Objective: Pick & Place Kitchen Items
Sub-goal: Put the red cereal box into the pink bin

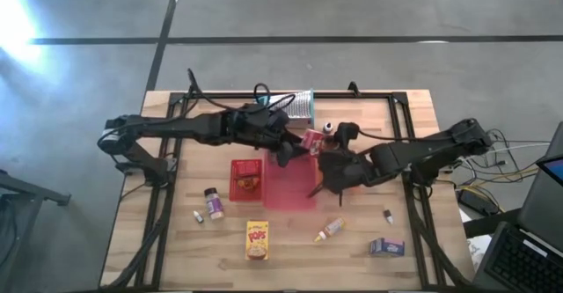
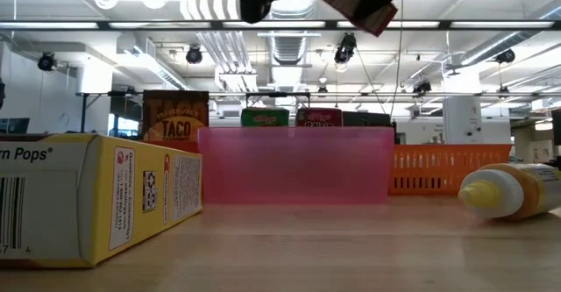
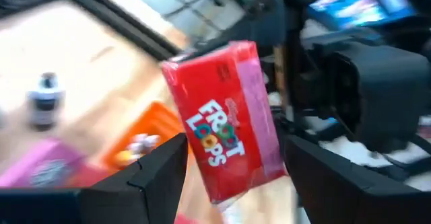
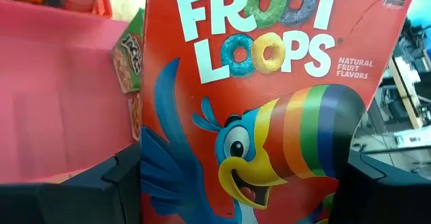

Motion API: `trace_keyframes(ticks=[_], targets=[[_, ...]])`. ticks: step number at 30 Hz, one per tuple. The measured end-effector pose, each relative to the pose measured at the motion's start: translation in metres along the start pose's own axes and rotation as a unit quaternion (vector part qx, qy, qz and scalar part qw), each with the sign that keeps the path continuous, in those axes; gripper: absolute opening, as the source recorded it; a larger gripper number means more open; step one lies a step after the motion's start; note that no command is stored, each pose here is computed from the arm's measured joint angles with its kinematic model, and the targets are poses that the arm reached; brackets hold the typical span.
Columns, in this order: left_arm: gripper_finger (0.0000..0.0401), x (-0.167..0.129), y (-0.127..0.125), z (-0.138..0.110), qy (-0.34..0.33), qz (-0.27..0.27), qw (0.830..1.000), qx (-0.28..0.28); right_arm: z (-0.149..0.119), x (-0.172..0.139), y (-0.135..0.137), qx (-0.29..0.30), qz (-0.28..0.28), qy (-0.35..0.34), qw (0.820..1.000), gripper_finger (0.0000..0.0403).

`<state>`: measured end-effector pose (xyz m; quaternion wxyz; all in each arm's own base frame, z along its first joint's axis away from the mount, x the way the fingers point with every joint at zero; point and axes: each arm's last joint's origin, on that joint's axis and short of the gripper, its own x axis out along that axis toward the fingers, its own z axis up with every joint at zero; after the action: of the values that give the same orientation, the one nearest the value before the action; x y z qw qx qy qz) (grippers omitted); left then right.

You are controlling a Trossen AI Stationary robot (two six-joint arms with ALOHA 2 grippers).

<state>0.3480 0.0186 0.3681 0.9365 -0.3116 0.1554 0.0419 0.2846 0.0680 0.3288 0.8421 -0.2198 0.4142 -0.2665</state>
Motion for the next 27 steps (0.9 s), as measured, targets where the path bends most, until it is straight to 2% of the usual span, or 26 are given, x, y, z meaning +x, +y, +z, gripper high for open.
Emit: trace_keyframes(ticks=[7, 16, 27], targets=[[0.0252, -0.001, 0.003, -0.001, 0.001, 0.038, 0.999, 0.009, 0.002, 0.012, 0.015, -0.015, -0.005, 0.014, 1.0, 0.0289], [0.0252, 0.003, 0.012, -0.011, 0.02, 0.068, 0.997, 0.005, 0.006, 0.03, 0.033, -0.028, -0.071, 0.013, 0.997, 0.0294], [0.0252, 0.016, 0.019, -0.02, 0.041, 0.087, 0.995, 0.005, 0.007, 0.032, 0.036, -0.021, -0.068, 0.011, 0.997, 0.0281]])
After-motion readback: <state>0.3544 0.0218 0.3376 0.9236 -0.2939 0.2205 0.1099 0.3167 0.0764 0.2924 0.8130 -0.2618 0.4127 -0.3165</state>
